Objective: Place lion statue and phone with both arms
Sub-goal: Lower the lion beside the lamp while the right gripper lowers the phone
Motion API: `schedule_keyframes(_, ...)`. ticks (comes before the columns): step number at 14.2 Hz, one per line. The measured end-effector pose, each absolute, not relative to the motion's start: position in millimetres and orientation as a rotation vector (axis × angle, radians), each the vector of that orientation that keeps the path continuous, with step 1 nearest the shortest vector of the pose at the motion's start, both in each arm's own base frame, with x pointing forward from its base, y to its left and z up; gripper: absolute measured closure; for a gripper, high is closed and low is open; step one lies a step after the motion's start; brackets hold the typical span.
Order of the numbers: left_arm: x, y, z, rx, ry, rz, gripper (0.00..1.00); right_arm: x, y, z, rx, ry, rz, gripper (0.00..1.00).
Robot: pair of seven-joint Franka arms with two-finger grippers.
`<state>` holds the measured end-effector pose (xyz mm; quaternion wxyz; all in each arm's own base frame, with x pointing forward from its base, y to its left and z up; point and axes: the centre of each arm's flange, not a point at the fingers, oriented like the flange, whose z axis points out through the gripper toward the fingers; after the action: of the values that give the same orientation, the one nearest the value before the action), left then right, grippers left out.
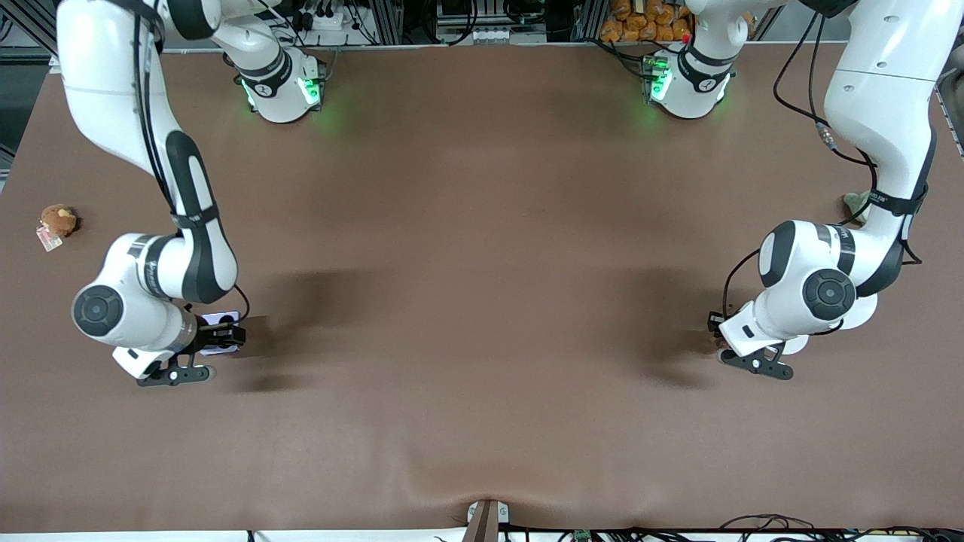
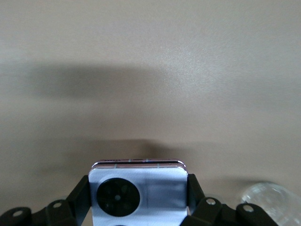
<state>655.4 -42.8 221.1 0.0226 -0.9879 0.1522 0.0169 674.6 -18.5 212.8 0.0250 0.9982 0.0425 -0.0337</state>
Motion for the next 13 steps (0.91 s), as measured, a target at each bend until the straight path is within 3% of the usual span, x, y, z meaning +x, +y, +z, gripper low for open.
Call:
schedule_keyframes(4,657,-45,223,-3.061,0.477,0.036,0.14,687,-18,192,3.08,0.129,-0.105,0.17)
schedule_keyframes(6,659,-47,227,-3.058,0.485,0.02,0.0,692,-26,187,3.074,0.113,-0.058,0.17)
schedule_keyframes(9,664,-52,242,-3.036,0.552,-0.022,0.0,698,-37,187,3.063,0.092,0.034,0.17)
schedule_keyframes(13,664,-70,277,-3.018,0.603,-0.021,0.0,696,-53,184,3.065,0.054,0.022,0.17)
